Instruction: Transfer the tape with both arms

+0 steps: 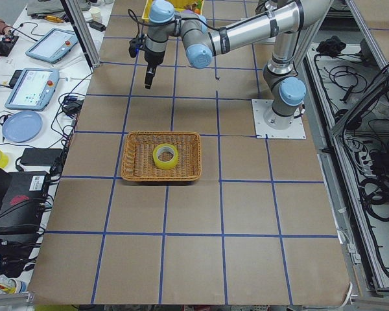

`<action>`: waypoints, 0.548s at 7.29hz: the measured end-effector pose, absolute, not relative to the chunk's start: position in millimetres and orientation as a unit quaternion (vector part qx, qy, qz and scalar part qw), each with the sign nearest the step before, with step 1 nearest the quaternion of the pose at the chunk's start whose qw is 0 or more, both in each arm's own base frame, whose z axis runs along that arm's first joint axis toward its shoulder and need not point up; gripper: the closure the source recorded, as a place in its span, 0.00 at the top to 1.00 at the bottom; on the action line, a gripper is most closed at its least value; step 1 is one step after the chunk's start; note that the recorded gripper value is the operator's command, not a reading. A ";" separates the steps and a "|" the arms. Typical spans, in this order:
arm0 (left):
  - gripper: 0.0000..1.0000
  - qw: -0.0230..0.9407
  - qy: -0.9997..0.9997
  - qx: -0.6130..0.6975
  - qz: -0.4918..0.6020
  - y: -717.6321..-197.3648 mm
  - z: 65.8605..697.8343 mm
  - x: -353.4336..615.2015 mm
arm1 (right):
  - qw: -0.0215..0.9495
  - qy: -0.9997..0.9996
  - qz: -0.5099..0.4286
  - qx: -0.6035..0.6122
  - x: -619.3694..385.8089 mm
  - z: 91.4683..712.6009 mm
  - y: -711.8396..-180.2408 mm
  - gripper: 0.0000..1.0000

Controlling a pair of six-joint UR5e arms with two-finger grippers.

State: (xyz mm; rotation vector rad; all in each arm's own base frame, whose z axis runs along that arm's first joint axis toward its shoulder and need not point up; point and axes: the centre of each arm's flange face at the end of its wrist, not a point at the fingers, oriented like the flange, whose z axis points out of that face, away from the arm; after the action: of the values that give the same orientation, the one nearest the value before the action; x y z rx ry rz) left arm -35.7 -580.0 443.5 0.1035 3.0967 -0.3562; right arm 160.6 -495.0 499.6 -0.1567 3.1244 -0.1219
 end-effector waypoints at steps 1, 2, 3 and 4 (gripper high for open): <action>1.00 0.000 0.996 0.028 -0.084 -568.3 461.2 -68.9 | 0.005 0.998 -0.039 -0.050 160.6 499.6 -495.0 1.00; 1.00 -0.006 0.998 0.026 -0.056 -556.5 470.5 -93.9 | 0.005 0.998 -0.039 -0.050 160.6 499.5 -495.0 1.00; 1.00 -0.004 0.999 0.032 -0.032 -545.5 473.7 -114.1 | 0.006 0.998 -0.038 -0.050 160.7 499.3 -495.0 1.00; 1.00 0.008 0.999 0.043 -0.016 -536.7 472.8 -130.3 | 0.006 0.998 -0.038 -0.050 160.7 499.3 -495.0 1.00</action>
State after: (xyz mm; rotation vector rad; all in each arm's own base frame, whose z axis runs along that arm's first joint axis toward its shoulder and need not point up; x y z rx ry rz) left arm -130.3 -536.7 472.8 0.1334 3.1224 -0.0488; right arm 160.7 -495.0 499.3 -0.1577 3.1238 -0.1199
